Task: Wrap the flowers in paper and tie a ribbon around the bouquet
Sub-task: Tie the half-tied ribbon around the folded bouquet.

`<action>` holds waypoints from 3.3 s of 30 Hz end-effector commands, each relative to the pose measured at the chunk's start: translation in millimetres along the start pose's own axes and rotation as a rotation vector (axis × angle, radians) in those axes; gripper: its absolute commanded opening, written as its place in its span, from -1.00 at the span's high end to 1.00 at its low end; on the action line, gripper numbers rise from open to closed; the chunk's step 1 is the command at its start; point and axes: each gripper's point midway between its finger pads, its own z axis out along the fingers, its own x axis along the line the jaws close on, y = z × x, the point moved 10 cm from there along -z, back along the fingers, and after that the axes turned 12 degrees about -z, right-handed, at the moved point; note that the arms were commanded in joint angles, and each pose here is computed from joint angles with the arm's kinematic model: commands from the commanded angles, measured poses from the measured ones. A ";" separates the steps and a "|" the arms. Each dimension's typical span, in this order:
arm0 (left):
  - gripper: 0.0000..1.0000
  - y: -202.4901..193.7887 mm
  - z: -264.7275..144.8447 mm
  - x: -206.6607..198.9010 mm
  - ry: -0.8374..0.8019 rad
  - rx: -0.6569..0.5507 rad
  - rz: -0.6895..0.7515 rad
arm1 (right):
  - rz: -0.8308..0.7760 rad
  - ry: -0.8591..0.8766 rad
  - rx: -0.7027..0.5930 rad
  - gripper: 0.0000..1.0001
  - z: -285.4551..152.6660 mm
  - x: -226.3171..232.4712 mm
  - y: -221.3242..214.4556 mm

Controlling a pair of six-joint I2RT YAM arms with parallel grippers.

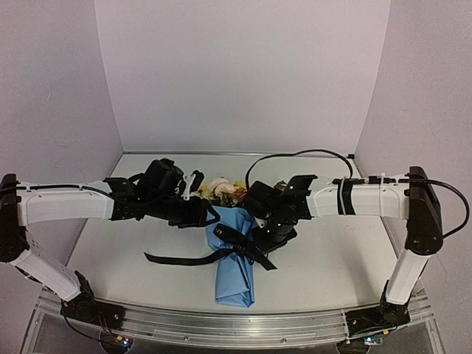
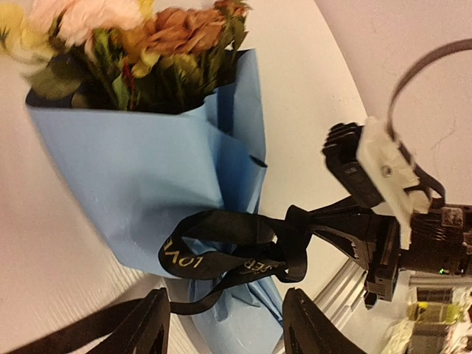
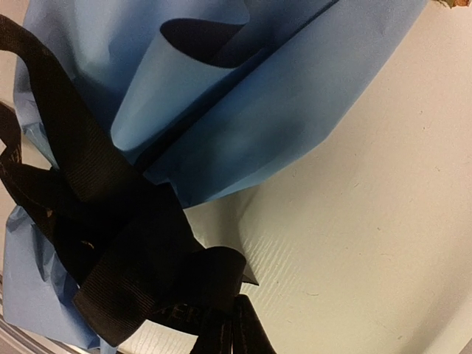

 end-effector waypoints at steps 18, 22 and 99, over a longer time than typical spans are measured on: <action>-0.10 -31.1 56.8 4.1 -0.057 0.013 -0.433 | 0.080 0.024 -0.047 1.00 -2.5 -7.0 -0.6; -0.11 -29.7 59.6 3.0 -0.058 0.016 -0.430 | 0.082 0.025 -0.049 1.00 -1.9 -7.2 -0.6; 1.00 -2.6 30.1 59.1 0.036 0.141 -0.189 | -0.269 -0.091 -0.093 1.00 -23.5 22.4 -3.8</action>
